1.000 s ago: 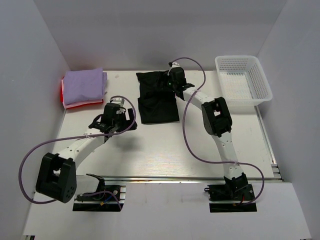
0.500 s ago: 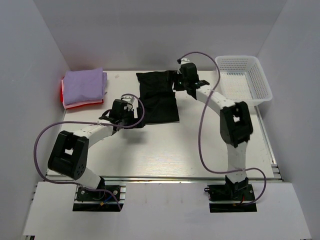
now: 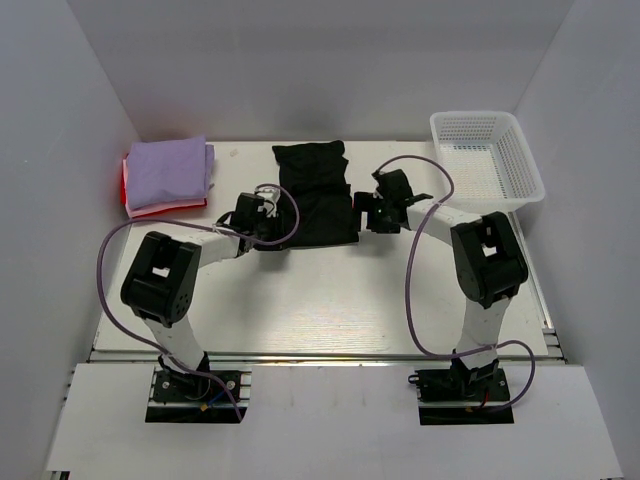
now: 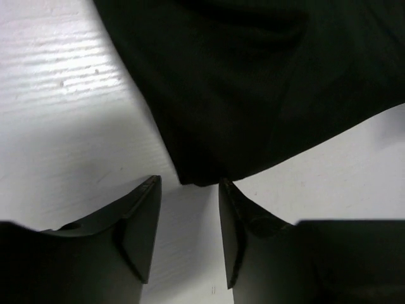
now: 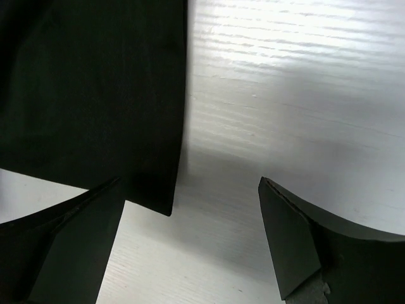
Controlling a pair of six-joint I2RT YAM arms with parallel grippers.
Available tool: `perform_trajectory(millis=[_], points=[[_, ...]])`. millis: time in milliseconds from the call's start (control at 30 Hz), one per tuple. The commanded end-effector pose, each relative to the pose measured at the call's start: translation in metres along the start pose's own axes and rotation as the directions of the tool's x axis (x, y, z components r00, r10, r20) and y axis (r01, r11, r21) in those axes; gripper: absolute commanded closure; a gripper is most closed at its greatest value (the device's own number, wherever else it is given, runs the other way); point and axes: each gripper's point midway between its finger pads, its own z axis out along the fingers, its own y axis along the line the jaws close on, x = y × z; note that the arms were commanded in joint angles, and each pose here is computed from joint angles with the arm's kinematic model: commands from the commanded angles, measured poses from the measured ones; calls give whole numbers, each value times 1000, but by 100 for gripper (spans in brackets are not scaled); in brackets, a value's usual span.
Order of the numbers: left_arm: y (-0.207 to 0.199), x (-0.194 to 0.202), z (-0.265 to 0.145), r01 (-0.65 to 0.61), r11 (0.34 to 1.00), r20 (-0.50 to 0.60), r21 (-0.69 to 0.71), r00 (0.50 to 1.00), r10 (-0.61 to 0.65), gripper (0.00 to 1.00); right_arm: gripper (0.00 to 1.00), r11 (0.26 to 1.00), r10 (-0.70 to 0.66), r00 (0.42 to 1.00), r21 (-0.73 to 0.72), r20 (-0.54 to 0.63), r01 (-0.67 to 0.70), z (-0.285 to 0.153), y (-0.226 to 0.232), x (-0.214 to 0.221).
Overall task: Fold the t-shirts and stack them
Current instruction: Grab one side of the 2/3 rectangular tshirt with both arms, then fold the long partially folded tshirt into a neat square
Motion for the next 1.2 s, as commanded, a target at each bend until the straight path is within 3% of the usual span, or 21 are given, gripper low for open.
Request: perform_trajectory(millis=[0,133,233,333,367,567,600,700,833,1167], points=[[-18,-22,3,-42,996,59,84,998,37,49,10,994,9,1000,-108,-1,-9,4,21,-3],[-22,-13,13,-40,991,34,127,999,36,57,10,990,25,999,-136,-31,-29,17,25,3],[-21,-11,16,-37,992,23,124,999,34,67,18,984,34,997,-172,-68,-45,22,29,12],[-31,-8,15,-47,984,20,172,999,44,88,27,977,51,993,-202,-103,-71,20,33,24],[-34,-9,15,-50,981,26,186,999,46,100,30,976,55,992,-204,-110,-76,19,32,29],[-42,14,3,-36,972,-10,233,999,39,100,66,966,69,987,-238,-144,-102,5,36,48],[-45,14,-1,-26,969,-5,248,1000,28,100,79,965,69,988,-241,-139,-101,3,36,47],[-62,17,-19,-32,954,16,297,999,29,100,100,963,60,992,-253,-112,-87,-13,40,43],[-78,22,-44,-35,940,0,340,999,37,100,100,962,28,996,-268,-84,-50,-41,46,43],[-116,58,-131,5,904,-112,427,993,47,100,100,965,0,975,-255,-223,-59,-132,39,109]])
